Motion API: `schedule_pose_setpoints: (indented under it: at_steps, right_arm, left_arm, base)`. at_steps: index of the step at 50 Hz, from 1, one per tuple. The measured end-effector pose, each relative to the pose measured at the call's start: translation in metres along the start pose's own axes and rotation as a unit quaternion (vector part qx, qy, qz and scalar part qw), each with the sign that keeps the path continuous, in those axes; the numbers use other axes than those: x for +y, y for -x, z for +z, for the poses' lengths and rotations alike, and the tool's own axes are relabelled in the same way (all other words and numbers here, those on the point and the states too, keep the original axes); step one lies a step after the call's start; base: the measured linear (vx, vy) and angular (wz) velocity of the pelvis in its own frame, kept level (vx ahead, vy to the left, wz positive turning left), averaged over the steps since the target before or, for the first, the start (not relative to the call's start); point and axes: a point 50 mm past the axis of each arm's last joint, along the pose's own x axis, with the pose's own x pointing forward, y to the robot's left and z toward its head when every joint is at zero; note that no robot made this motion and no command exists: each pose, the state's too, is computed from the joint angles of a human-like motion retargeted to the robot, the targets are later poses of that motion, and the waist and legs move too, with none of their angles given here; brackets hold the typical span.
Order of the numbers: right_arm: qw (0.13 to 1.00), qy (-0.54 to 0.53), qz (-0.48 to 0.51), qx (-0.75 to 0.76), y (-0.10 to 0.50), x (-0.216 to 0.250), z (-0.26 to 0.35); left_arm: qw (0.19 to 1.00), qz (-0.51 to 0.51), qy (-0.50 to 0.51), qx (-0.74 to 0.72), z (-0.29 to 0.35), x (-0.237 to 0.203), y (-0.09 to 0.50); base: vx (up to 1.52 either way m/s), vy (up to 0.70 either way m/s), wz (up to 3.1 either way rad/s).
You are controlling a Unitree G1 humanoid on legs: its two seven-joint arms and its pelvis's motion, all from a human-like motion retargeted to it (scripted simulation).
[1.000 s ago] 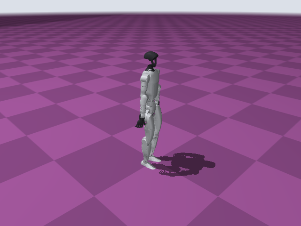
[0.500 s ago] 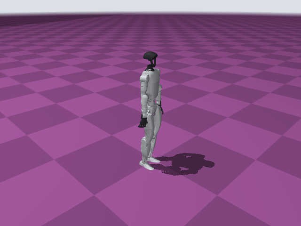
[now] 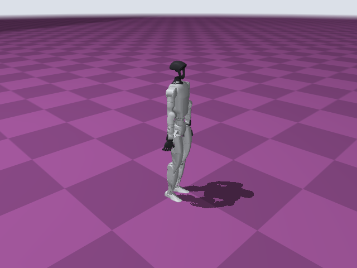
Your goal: In place motions
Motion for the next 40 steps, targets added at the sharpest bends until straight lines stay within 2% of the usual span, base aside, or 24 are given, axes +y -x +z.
schedule_pose_setpoints:
  at_steps: [40]
  right_arm:
    - [1.000, 0.007, 0.002, -0.010, 0.001, -0.003, 0.007]
  left_arm:
    - [1.000, -0.004, -0.015, 0.003, 0.000, -0.003, -0.001]
  base:
    - [0.00, 0.00, 0.00]
